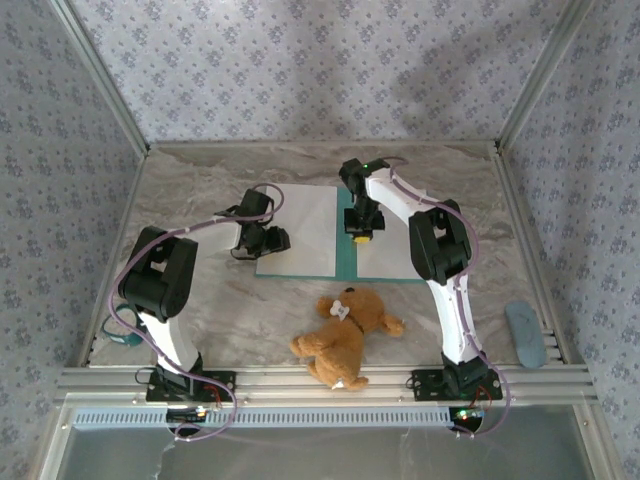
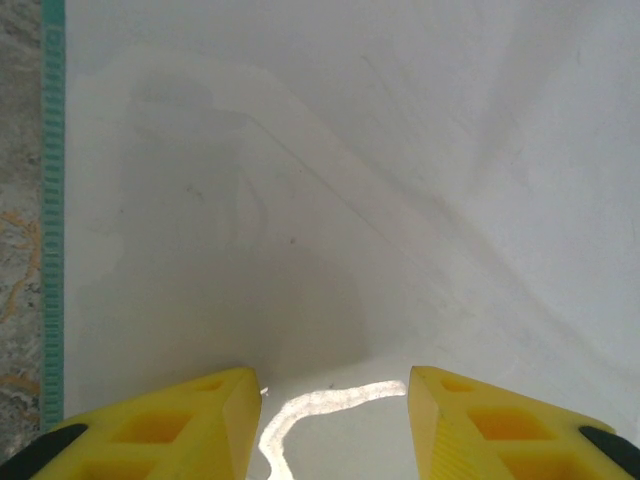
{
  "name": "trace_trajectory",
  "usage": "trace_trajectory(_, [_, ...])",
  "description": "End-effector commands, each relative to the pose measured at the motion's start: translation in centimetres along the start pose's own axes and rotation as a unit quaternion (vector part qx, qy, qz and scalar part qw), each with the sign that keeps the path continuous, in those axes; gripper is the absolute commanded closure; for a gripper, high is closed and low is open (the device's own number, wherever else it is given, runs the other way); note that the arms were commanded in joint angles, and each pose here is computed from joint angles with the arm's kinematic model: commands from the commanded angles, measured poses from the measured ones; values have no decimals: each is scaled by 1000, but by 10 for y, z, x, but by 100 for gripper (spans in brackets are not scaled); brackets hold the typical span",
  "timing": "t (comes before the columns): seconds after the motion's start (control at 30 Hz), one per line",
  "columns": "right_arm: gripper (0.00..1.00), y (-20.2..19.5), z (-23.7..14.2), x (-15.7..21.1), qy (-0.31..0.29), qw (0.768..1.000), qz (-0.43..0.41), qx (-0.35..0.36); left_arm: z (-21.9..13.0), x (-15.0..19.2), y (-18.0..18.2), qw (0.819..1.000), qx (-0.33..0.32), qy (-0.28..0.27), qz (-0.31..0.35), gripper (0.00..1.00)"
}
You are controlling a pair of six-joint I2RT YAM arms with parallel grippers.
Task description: Put the files into the folder
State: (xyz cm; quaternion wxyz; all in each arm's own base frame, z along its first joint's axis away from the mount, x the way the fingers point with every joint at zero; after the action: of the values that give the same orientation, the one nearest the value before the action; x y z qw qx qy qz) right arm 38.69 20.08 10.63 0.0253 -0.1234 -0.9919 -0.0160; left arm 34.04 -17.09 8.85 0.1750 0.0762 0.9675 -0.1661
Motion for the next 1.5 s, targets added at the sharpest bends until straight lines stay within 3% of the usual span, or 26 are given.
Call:
trace_trajectory(0.0, [96,-8,16,5,25,999,-5,33,14,25,10,997,-29,66,-13,55])
trace_trajectory(0.37, [97,-5,-7,-7,6,1000,0,2,12,23,10,997,-31,65,-13,55])
trace_trajectory(0.77, [94,-14,-62,-29,-23,996,9,-86,11,21,8,998,-27,62,-16,55])
trace_trajectory(0.97, [81,-14,-67,-41,-27,990,19,-136,12,23,9,997,-27,64,-17,55])
trace_trajectory(1.47, [61,7,-55,-79,-49,981,30,-184,14,21,8,997,-23,66,-18,55])
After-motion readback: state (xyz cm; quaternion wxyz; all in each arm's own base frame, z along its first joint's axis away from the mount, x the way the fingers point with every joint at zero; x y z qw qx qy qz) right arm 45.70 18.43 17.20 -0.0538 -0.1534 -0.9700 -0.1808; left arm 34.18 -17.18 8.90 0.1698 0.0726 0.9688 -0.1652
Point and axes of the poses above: each hand's point on the last joint's axis, 136 mm out from that joint toward the fingers, its own z axis out along the fingers, its own y axis along the line the jaws close on, x = y × z, the point moved 7 cm from there along -z, back along the fingers, and after that the axes turned 15 degrees about z, right-handed, at the moved point
